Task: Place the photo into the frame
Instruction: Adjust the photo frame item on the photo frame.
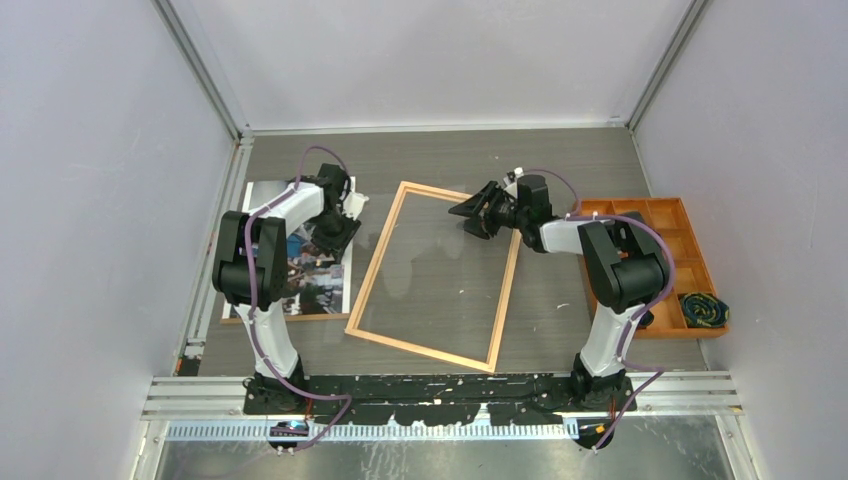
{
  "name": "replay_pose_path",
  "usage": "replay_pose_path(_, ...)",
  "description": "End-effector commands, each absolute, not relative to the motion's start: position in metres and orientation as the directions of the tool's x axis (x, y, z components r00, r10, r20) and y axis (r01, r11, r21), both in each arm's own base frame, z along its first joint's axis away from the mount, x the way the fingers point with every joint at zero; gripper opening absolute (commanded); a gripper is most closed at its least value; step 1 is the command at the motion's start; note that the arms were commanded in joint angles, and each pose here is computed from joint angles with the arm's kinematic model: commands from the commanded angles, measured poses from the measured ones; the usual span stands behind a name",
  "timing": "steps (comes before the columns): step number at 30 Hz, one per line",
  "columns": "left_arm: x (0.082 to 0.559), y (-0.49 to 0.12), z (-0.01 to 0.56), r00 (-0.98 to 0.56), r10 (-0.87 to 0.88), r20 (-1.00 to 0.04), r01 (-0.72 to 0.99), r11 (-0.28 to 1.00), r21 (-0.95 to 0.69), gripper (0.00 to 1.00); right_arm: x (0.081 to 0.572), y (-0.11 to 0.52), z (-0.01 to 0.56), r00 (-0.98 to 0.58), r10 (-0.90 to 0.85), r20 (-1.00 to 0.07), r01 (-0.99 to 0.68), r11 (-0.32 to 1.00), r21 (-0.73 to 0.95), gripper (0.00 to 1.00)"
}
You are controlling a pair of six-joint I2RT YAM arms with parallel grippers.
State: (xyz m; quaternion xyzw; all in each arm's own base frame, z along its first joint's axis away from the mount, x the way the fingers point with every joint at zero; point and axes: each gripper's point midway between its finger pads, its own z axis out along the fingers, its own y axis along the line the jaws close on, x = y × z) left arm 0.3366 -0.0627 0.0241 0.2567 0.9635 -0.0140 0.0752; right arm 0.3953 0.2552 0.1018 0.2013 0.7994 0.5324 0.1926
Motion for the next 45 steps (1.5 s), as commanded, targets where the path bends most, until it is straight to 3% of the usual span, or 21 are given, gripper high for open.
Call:
replay_pose_path(1, 0.346, -0.066, 0.031, -0.841, 0.504, -0.197, 0.508, 0.861, 0.031, 0.38, 0.377, 0.265, 0.116, -0.895, 0.436, -0.1, 0.045, 0.31, 0.95, 0.57)
replay_pose_path(10, 0.346, -0.066, 0.032, -0.839, 0.506, -0.201, 0.512, 0.859, 0.028, 0.38, 0.356, 0.259, 0.116, -0.905, 0.402, -0.137, 0.02, 0.361, 0.932, 0.37)
replay_pose_path(15, 0.345, -0.066, 0.032, -0.839, 0.506, -0.201, 0.512, 0.859, 0.028, 0.38, 0.346, 0.266, 0.119, -0.92, 0.37, -0.131, 0.01, 0.357, 0.934, 0.37)
replay_pose_path(21, 0.344, -0.066, 0.03, -0.839, 0.507, -0.196, 0.513, 0.858, 0.027, 0.38, 0.331, 0.268, 0.098, -0.935, 0.327, -0.136, 0.024, 0.443, 0.896, 0.39)
replay_pose_path(24, 0.343, -0.066, 0.03, -0.839, 0.508, -0.196, 0.513, 0.858, 0.027, 0.38, 0.33, 0.268, 0.091, -0.935, 0.329, -0.132, 0.033, 0.453, 0.891, 0.29)
replay_pose_path(29, 0.344, -0.065, 0.033, -0.837, 0.512, -0.193, 0.516, 0.856, 0.033, 0.39, 0.336, 0.262, 0.1, -0.916, 0.36, -0.175, 0.023, 0.483, 0.875, 0.05)
replay_pose_path(34, 0.345, -0.066, 0.047, -0.824, 0.529, -0.202, 0.535, 0.844, 0.031, 0.61, 0.333, 0.235, 0.107, -0.895, 0.362, -0.26, 0.014, 0.605, 0.796, 0.01)
replay_pose_path(37, 0.35, -0.065, 0.057, -0.814, 0.536, -0.223, 0.54, 0.84, 0.049, 0.69, 0.327, 0.221, 0.107, -0.892, 0.373, -0.254, 0.038, 0.623, 0.782, 0.01)
replay_pose_path(45, 0.357, -0.076, 0.069, -0.79, 0.57, -0.226, 0.572, 0.818, 0.062, 0.74, 0.323, 0.203, 0.1, -0.899, 0.362, -0.247, 0.07, 0.674, 0.736, 0.01)
